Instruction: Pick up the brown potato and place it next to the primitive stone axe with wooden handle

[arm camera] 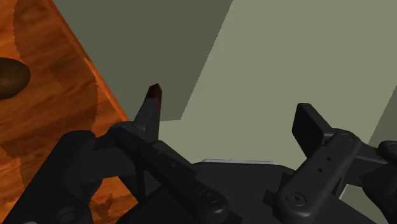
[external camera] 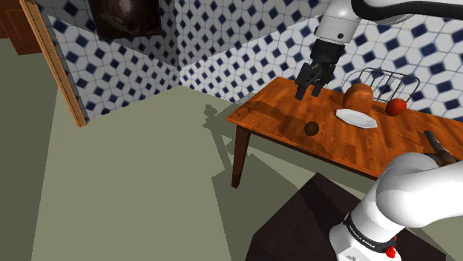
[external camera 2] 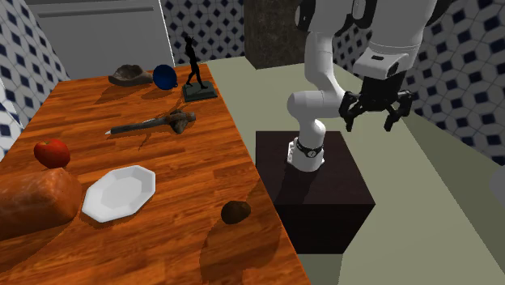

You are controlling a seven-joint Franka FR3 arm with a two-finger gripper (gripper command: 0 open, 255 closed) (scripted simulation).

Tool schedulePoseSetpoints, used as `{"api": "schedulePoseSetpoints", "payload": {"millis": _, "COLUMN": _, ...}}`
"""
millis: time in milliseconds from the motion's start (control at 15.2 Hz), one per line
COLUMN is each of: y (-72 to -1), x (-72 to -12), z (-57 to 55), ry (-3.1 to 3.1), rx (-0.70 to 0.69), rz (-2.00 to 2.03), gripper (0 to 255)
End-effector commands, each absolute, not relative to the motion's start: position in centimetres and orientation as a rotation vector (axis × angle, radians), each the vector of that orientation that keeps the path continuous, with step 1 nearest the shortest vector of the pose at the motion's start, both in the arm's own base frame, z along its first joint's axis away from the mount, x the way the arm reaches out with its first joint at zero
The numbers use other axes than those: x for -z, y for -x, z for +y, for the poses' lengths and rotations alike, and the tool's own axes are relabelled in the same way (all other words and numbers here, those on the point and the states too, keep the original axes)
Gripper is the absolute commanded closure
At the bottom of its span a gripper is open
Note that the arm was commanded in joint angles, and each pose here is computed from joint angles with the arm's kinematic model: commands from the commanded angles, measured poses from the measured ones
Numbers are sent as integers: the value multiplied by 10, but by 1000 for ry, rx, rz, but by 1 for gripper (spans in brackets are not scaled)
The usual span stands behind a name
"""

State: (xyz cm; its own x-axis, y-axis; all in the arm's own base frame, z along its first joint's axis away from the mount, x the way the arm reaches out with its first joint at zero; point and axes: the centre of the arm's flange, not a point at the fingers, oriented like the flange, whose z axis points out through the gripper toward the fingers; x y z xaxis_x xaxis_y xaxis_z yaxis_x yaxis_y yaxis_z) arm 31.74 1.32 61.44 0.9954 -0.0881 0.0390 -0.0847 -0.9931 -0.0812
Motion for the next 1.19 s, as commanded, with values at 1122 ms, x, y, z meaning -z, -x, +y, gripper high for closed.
{"api": "schedulePoseSetpoints", "payload": {"millis": 1122, "y": -468, "x": -512, "z": -169, "ry": 2825, "rx": -380, "rz": 965, "gripper": 0}}
